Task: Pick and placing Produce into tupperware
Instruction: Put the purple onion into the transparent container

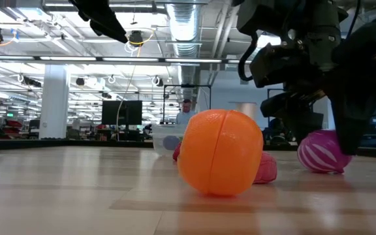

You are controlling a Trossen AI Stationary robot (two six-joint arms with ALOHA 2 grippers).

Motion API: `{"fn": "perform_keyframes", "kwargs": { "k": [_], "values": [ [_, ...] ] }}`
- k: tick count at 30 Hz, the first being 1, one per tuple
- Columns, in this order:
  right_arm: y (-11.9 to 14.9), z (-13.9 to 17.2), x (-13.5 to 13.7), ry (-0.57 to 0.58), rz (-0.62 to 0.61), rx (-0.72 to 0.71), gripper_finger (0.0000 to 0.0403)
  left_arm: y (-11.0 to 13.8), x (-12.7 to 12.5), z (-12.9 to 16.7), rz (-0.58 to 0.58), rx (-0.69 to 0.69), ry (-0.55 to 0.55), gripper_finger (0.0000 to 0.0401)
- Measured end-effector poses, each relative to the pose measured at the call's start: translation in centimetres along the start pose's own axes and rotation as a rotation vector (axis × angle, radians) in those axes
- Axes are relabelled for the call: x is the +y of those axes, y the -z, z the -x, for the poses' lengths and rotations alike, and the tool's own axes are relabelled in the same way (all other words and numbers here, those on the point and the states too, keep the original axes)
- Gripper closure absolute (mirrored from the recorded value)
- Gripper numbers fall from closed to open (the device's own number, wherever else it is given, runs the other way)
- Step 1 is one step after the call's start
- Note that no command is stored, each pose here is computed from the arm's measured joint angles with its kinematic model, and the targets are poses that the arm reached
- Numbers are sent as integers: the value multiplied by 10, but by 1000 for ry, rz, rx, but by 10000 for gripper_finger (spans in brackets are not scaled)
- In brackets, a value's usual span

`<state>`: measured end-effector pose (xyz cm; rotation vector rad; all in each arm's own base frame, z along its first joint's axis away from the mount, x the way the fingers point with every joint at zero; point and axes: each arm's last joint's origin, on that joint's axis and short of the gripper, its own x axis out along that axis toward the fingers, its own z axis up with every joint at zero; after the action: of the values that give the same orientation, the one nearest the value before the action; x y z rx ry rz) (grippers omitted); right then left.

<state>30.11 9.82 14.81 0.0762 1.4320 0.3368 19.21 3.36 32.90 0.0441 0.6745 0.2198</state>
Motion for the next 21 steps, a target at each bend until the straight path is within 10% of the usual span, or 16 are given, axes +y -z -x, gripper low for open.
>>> {"fn": "perform_keyframes", "kwargs": {
  "k": [21],
  "values": [
    [2,48,-20,5,-74,-132,111,0,0,0,-6,0,-2,193]
  ]
}}
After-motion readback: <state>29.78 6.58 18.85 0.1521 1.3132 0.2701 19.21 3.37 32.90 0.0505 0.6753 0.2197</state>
